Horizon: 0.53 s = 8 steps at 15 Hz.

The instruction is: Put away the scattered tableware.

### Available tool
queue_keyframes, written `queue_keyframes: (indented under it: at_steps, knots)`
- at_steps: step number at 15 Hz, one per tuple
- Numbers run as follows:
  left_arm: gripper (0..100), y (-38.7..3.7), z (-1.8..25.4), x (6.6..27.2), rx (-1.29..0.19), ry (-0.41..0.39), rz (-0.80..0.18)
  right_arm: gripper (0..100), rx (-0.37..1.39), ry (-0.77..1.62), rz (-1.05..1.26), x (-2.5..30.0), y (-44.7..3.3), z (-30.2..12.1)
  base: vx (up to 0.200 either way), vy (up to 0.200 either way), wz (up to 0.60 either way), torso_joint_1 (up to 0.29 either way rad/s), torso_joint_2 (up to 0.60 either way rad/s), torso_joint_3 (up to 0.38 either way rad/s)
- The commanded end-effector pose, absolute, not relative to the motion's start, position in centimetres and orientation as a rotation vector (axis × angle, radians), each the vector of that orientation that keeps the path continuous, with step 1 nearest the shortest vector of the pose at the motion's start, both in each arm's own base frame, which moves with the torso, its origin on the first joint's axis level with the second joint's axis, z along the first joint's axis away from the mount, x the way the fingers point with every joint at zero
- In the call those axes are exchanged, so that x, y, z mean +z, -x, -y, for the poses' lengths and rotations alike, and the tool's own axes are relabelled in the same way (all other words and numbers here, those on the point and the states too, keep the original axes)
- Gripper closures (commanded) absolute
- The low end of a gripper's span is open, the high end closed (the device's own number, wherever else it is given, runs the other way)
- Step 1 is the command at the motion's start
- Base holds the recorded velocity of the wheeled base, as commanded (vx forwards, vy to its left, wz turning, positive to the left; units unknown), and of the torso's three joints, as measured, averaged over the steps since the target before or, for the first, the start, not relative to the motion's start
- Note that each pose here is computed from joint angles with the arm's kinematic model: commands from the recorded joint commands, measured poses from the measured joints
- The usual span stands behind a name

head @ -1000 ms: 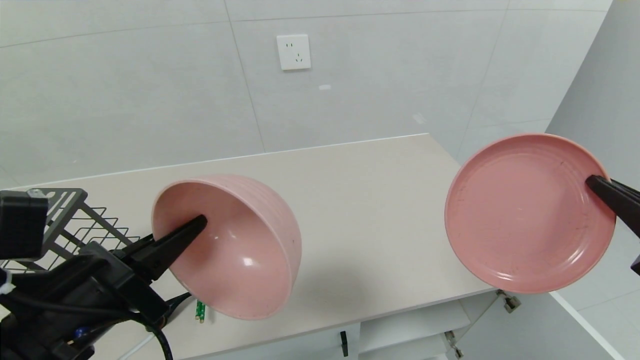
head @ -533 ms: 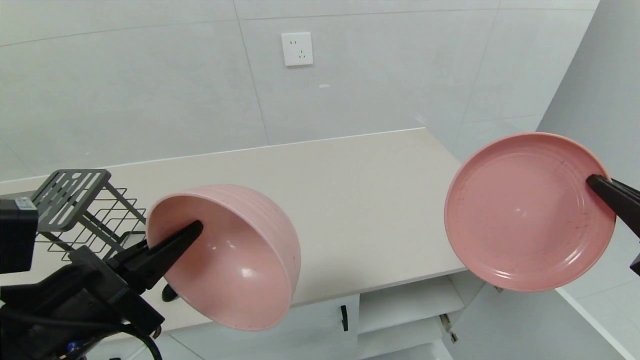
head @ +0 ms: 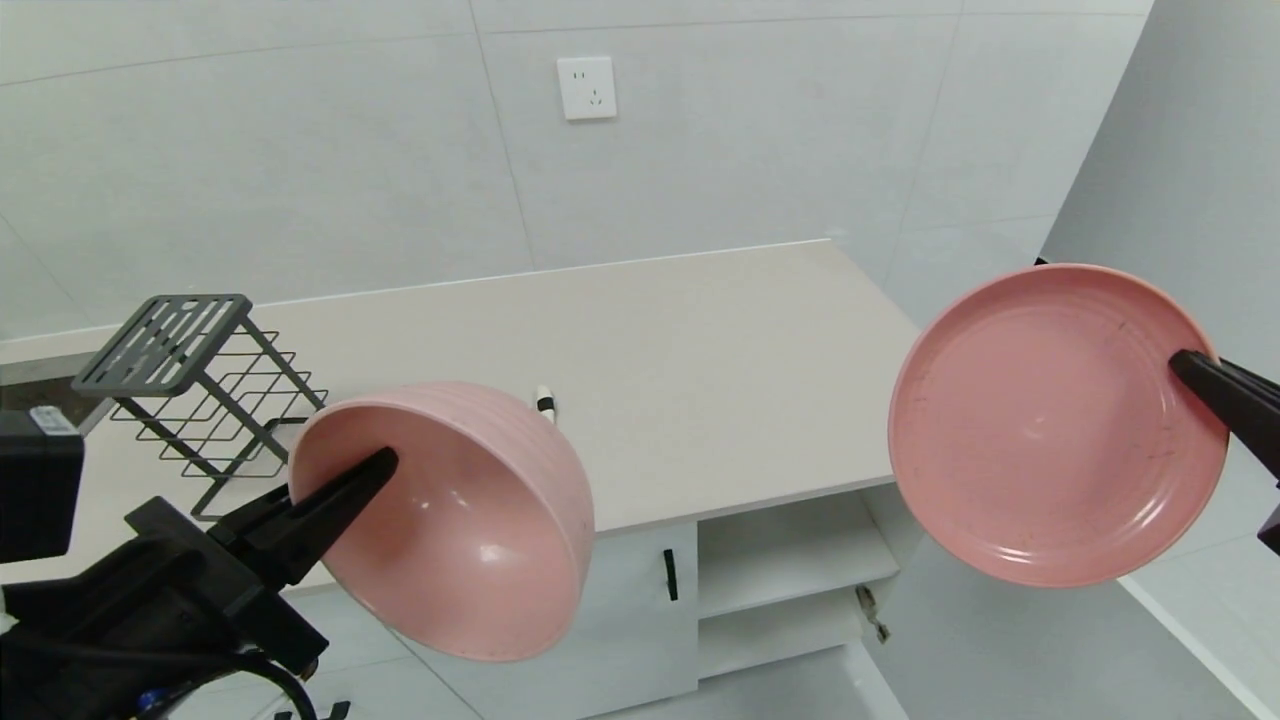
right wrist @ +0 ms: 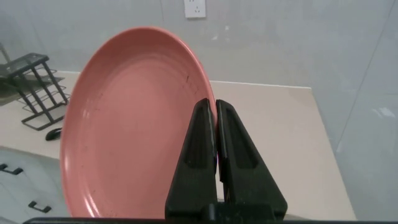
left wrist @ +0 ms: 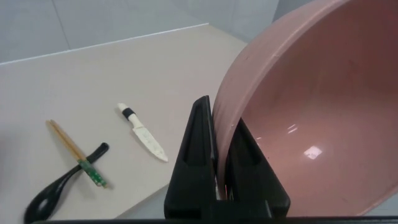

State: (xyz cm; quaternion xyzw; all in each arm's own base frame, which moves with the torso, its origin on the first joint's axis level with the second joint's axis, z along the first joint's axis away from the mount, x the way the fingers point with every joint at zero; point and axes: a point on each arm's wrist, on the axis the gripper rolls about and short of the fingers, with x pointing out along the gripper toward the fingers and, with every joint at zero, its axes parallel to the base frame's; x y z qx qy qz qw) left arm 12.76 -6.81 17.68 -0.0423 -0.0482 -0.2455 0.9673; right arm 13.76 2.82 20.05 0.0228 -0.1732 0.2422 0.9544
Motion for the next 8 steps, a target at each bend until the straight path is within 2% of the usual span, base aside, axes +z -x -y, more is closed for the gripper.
queue_keyframes:
  at_steps: [1,5,8]
  knots:
    - [100,-12.8,6.8,17.7,-0.497,0.086,0.097,100,0.493,-0.046,0.352,20.0,-13.8,-2.8,0.000,0.000,0.00,0.000,0.00,0.000]
    - [100,-12.8,6.8,17.8,-0.497,0.092,0.101,100,0.493,-0.039,0.430,20.5,-13.9,-2.9,0.000,0.000,0.00,0.000,0.00,0.000]
    - [100,-12.8,6.7,17.8,-0.492,0.087,0.106,100,0.490,-0.030,0.369,19.3,-14.7,-3.0,0.000,0.000,0.00,0.000,0.00,0.000]
